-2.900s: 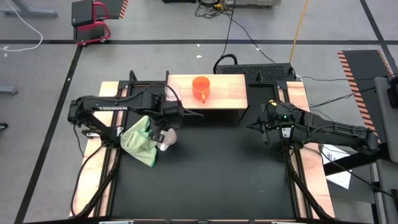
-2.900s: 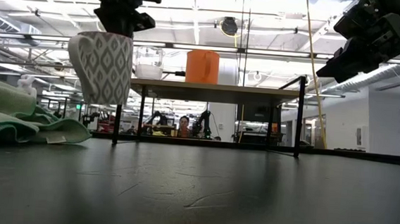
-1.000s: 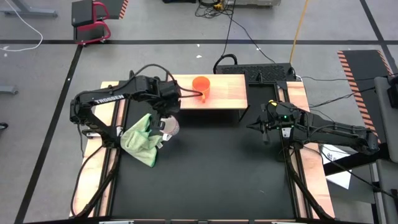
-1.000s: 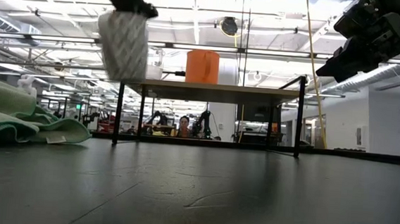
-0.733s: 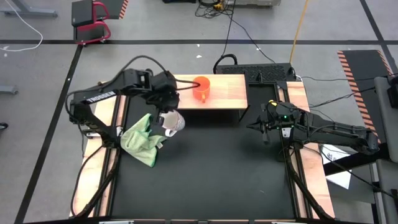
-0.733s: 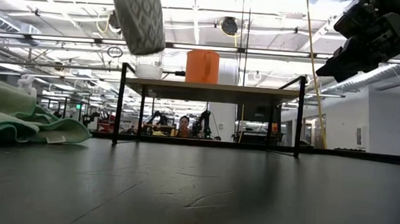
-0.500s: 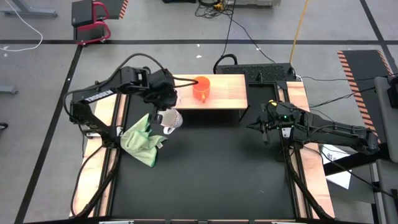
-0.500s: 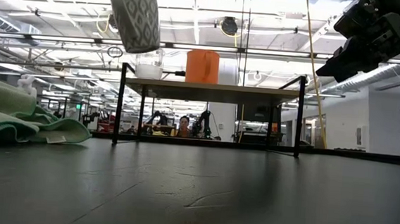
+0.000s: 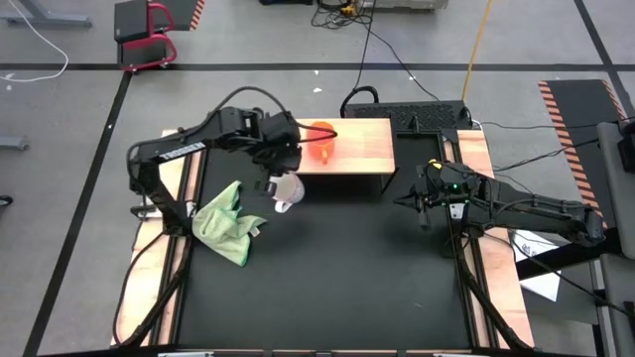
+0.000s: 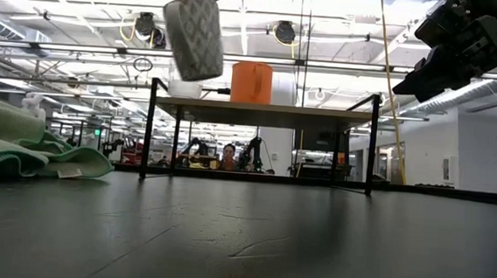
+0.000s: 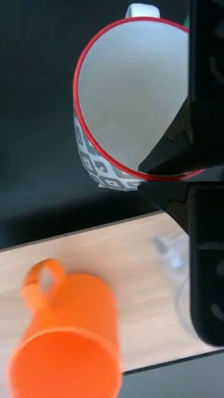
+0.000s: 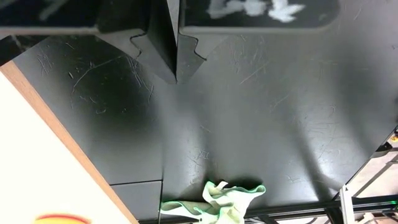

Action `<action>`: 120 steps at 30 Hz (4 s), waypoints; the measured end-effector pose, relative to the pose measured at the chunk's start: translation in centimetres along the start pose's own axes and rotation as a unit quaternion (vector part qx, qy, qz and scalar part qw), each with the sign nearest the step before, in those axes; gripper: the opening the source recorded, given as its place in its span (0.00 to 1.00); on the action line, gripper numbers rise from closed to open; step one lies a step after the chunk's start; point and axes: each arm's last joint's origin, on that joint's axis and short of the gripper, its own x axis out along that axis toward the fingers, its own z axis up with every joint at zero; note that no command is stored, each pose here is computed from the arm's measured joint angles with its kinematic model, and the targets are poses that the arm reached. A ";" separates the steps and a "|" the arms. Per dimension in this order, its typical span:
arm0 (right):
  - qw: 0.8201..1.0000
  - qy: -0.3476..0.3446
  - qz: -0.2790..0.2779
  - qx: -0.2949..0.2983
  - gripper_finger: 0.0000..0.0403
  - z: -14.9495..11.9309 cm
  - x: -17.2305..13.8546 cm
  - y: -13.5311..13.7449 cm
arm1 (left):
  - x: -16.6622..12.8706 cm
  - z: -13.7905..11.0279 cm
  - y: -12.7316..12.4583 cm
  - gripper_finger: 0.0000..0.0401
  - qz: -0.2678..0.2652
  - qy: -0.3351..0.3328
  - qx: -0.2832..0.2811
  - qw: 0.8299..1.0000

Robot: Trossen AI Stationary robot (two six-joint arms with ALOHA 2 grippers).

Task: Stack small to large cups/mugs on shelf
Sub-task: Put the white patterned mug on the shelf

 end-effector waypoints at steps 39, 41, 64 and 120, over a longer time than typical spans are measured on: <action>1.000 0.003 0.000 0.005 0.00 -0.3 0.2 0.0 | -0.1 5.3 5.6 0.02 0.081 -0.093 0.079 0.989; 1.000 0.002 0.000 0.005 0.00 -0.3 0.2 0.0 | -0.1 5.1 5.8 0.02 0.081 -0.092 0.075 0.990; 1.000 -0.001 0.000 0.005 0.00 -0.3 0.2 0.0 | -0.7 6.3 7.0 0.02 0.116 -0.177 0.121 0.970; 1.000 -0.001 0.000 0.004 0.00 -0.3 0.2 0.0 | 11.6 7.1 -2.4 0.02 -0.104 -0.075 0.155 0.980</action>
